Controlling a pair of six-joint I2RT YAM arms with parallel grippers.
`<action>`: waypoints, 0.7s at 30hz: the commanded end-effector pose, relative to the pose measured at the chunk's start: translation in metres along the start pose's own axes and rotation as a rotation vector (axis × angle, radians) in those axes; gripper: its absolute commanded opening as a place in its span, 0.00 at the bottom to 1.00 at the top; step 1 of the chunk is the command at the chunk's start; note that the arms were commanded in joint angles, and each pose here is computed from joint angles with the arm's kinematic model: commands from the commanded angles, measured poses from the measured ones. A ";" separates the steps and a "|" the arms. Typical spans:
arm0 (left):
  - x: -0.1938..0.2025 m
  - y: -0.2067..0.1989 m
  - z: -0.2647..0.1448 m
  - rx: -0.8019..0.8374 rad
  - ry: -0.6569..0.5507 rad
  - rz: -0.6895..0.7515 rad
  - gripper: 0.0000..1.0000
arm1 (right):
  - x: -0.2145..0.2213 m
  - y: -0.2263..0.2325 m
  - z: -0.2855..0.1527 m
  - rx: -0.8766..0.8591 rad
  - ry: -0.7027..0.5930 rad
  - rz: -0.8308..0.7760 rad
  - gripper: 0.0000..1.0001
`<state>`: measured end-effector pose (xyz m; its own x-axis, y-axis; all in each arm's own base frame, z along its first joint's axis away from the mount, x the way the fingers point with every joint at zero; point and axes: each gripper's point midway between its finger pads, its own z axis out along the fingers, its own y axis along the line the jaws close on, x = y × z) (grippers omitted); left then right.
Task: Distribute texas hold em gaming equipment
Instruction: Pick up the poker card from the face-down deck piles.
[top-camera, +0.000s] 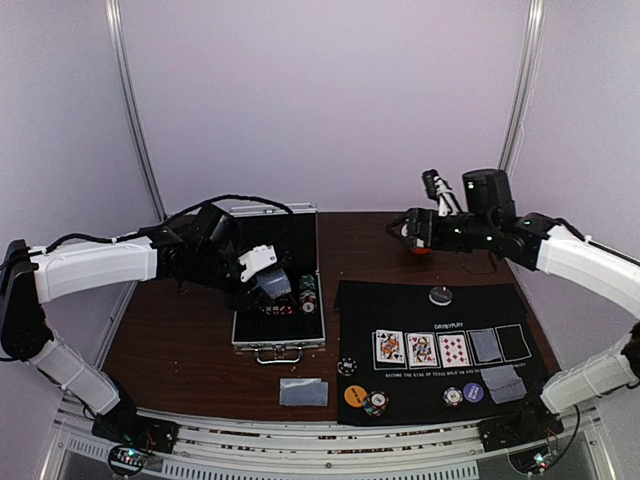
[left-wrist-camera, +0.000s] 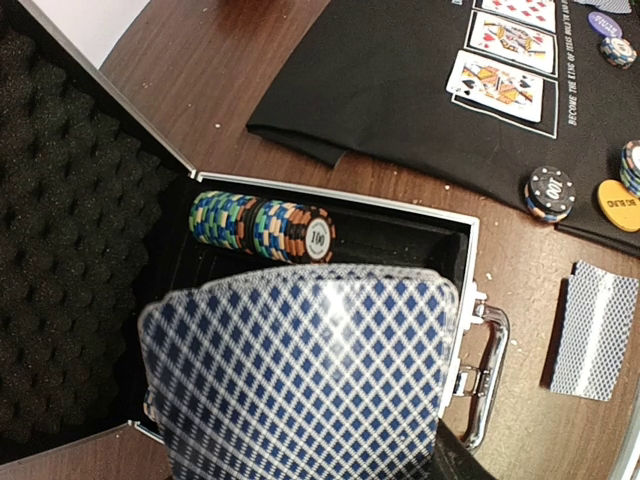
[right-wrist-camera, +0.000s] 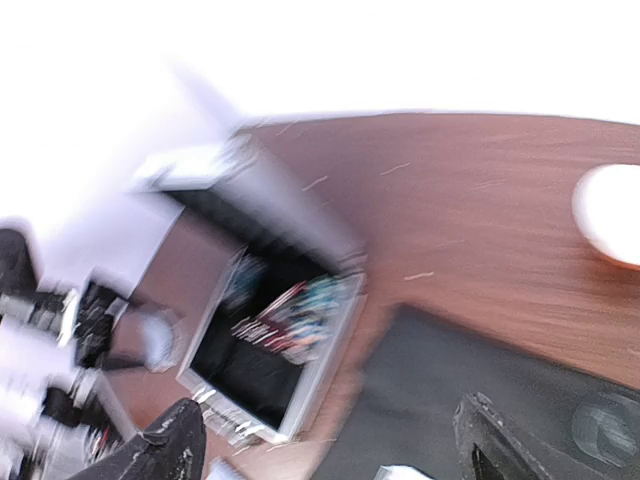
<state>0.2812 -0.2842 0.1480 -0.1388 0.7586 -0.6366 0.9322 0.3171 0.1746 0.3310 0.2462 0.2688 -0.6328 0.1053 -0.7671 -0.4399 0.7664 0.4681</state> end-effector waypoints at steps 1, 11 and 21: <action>-0.019 0.004 -0.014 -0.014 -0.090 0.031 0.50 | 0.030 0.090 0.055 -0.354 0.162 -0.118 0.89; -0.022 0.001 -0.016 -0.002 -0.106 0.039 0.50 | 0.064 0.174 0.126 -0.619 0.309 -0.198 0.93; -0.022 0.001 -0.013 0.001 -0.106 0.038 0.50 | 0.088 0.178 0.152 -0.670 0.365 -0.199 0.91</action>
<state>0.2771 -0.2871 0.1635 -0.1050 0.7298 -0.6756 0.9385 0.2975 0.1754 0.3014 0.4735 0.2030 -0.6643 -0.2965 -0.6862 -0.7474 0.2780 0.6034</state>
